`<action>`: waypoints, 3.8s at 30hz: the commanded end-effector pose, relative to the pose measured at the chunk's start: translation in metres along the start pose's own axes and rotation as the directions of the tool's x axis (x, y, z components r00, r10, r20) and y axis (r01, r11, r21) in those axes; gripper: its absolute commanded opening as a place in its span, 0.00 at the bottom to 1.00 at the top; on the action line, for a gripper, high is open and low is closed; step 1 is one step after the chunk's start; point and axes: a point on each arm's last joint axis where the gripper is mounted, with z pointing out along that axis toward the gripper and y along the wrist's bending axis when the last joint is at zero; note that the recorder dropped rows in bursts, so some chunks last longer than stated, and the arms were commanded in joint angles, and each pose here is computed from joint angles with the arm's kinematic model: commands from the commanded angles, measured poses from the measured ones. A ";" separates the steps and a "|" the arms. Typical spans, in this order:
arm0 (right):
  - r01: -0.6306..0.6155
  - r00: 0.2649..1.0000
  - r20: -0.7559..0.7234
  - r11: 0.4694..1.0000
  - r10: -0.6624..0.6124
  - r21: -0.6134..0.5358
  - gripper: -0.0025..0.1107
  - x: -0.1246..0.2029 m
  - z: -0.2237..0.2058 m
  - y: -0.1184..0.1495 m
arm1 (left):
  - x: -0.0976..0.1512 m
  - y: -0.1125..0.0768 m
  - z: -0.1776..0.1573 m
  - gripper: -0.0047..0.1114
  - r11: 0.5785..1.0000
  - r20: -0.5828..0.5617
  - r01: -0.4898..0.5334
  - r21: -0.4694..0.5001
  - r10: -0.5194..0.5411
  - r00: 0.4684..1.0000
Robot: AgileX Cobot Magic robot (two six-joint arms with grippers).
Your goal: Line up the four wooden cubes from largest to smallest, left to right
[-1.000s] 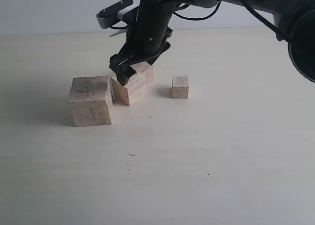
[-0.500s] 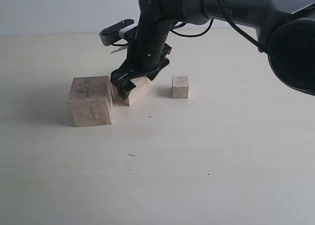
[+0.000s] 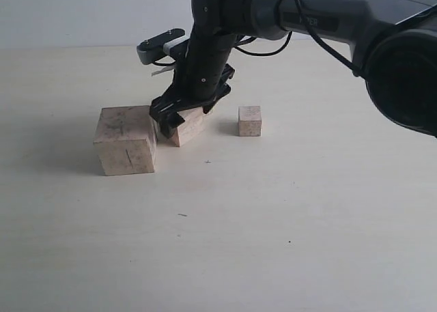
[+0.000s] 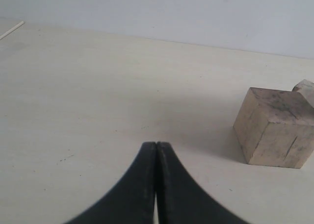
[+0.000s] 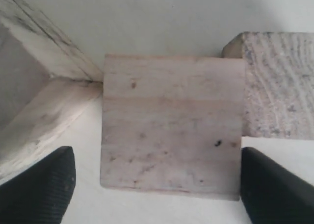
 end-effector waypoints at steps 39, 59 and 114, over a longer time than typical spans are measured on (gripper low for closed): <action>0.707 0.691 0.024 0.668 -0.723 -0.231 0.02 0.022 -0.021 -0.019 | -0.001 0.000 0.000 0.04 1.000 0.014 -0.007 0.006 0.007 1.000; 0.776 0.613 0.013 0.599 -0.790 -0.195 0.02 0.019 0.012 -0.001 | -0.001 0.000 0.000 0.04 1.000 0.014 -0.007 0.006 0.007 1.000; 0.573 0.806 0.096 0.811 -0.584 0.121 0.68 -0.006 -0.114 0.005 | -0.001 0.000 0.000 0.04 1.000 0.014 -0.007 0.006 0.007 1.000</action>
